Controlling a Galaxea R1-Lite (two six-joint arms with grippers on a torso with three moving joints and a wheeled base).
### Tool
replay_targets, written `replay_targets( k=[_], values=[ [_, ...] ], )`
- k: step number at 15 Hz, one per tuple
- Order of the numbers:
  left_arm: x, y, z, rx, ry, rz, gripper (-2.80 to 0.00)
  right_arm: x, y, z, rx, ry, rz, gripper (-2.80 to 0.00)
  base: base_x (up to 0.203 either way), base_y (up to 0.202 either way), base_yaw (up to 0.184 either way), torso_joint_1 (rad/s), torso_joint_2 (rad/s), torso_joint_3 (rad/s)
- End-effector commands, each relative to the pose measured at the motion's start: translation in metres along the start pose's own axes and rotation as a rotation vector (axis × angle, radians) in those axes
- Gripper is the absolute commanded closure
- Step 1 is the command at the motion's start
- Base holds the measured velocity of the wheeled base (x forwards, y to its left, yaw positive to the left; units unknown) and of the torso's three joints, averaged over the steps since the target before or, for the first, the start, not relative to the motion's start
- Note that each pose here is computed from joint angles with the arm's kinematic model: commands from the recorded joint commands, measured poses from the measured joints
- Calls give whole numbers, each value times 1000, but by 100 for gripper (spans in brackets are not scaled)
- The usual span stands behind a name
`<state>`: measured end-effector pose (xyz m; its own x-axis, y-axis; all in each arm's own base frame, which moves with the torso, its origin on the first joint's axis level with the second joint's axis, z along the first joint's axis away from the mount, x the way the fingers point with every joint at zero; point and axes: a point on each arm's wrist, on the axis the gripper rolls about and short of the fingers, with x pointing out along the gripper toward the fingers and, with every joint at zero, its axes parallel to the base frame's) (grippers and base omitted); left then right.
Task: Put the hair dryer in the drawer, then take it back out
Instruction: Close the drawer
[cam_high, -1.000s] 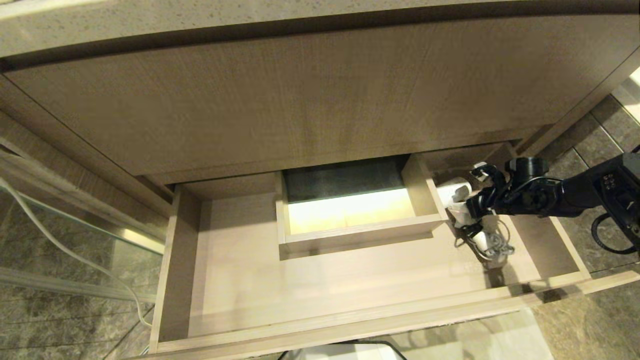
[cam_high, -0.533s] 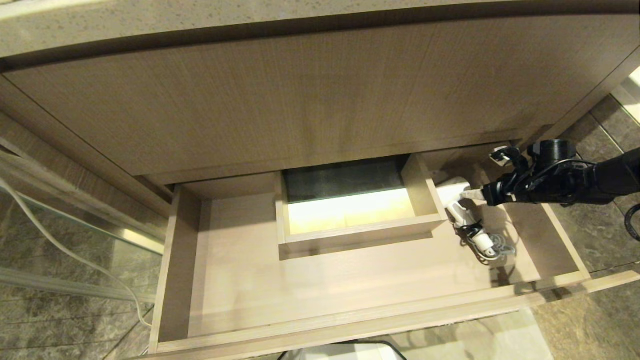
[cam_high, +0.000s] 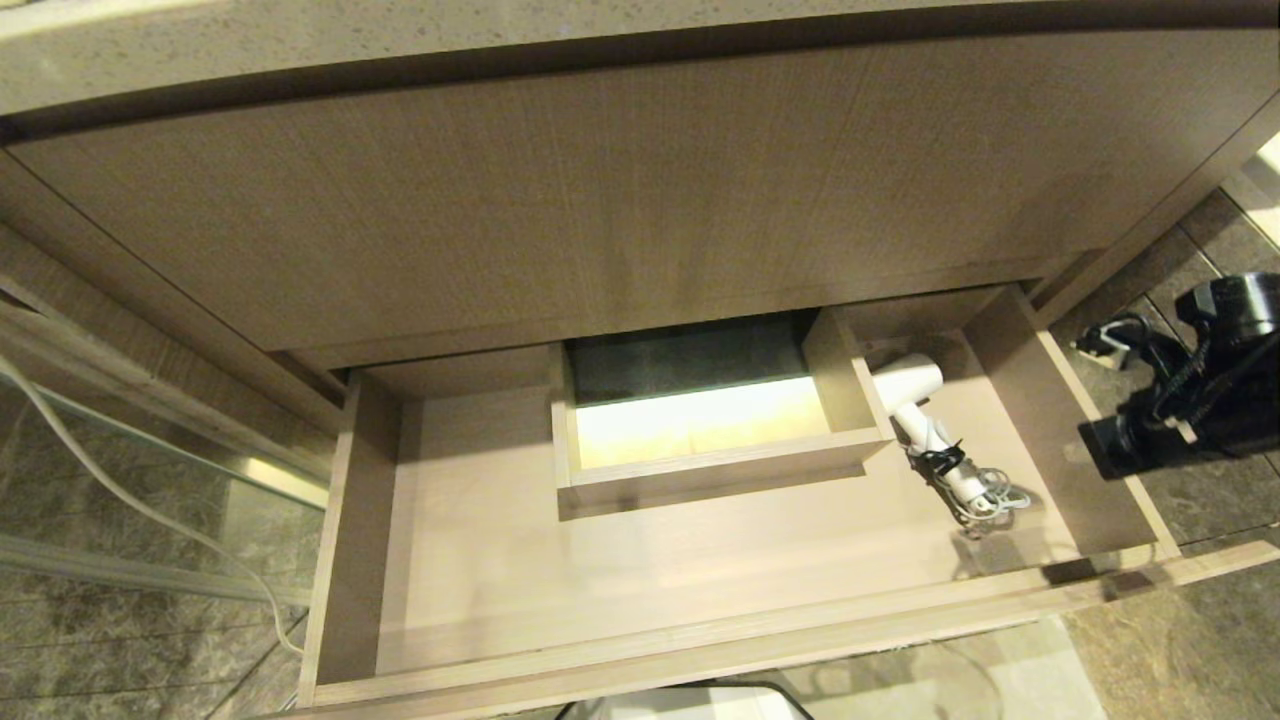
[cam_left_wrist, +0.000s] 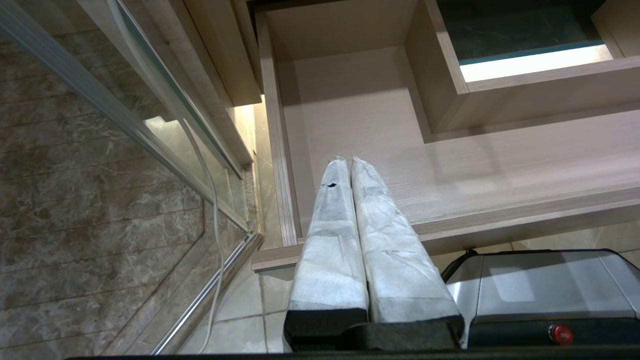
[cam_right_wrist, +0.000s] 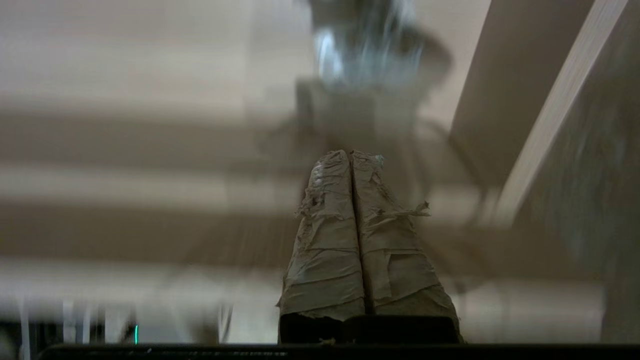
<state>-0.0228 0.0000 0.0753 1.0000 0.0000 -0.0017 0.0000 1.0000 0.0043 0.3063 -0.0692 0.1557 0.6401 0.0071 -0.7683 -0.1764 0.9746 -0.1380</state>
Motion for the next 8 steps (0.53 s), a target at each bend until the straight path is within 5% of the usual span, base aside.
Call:
replay_targets(
  k=[1, 8],
  values=[
    [0, 0, 0, 0, 0, 0, 0, -41, 26, -36, -39, 66, -32, 0, 0, 0, 0, 0, 0, 0],
    [0, 0, 0, 0, 1, 0, 0, -53, 59, -105, -105, 301, -67, 0, 0, 0, 0, 0, 0, 0]
  ],
)
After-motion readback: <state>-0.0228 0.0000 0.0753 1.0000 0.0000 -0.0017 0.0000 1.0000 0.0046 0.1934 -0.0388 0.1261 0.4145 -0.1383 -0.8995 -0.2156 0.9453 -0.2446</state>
